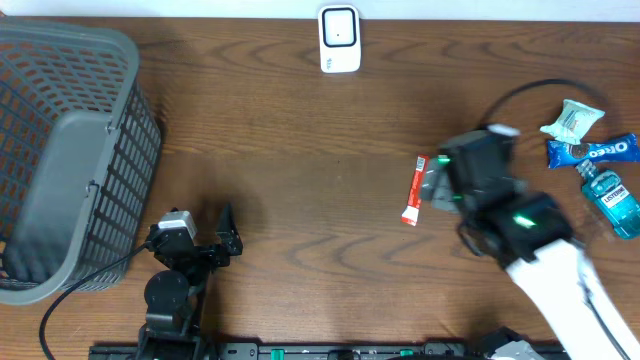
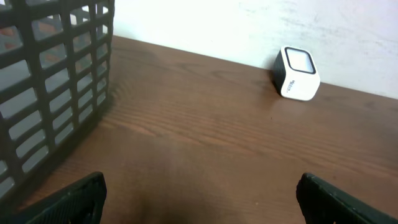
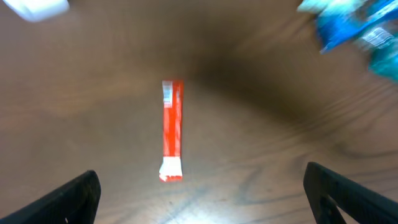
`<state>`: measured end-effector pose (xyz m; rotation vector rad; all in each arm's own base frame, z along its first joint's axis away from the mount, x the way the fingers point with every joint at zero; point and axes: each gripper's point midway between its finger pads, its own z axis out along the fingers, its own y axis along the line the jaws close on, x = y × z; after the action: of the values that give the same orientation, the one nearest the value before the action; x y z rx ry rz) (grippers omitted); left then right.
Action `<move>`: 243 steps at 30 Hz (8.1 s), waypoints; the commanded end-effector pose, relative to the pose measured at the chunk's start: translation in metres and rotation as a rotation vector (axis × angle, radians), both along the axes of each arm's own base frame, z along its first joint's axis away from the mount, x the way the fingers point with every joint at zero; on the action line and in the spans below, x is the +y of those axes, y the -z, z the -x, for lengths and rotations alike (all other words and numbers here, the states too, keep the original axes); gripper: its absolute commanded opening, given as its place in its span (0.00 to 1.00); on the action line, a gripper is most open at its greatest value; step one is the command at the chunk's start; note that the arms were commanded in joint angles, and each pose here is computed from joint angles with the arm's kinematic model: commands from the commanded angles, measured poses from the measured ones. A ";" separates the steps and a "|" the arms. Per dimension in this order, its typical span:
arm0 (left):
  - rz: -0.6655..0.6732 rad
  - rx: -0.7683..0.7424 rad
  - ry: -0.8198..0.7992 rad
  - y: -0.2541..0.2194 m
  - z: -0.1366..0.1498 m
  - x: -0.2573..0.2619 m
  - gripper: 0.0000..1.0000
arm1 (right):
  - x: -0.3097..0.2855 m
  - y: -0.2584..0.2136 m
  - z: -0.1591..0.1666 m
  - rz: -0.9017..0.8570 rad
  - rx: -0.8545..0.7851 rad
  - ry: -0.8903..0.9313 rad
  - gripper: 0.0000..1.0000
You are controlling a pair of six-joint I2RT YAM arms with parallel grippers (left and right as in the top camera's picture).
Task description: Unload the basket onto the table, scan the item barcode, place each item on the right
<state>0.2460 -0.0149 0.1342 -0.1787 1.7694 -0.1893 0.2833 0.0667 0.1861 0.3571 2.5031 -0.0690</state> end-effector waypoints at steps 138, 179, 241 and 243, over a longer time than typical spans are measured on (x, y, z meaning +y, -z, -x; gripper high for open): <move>-0.002 0.044 -0.010 0.019 0.001 0.002 0.98 | -0.023 0.248 0.095 -0.324 0.883 -0.002 0.19; -0.002 0.044 -0.010 0.019 0.001 0.002 0.98 | -0.004 0.150 0.101 -0.511 0.442 0.163 0.62; -0.002 0.044 -0.010 0.019 0.001 0.002 0.98 | 0.016 0.080 0.017 -0.116 0.354 -0.059 0.90; -0.002 0.044 -0.010 0.019 0.001 0.002 0.98 | 0.013 0.109 0.020 -0.115 0.378 -0.046 0.91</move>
<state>0.2460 -0.0149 0.1342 -0.1787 1.7694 -0.1893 0.2735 0.0896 0.1149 0.2690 2.8420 0.1070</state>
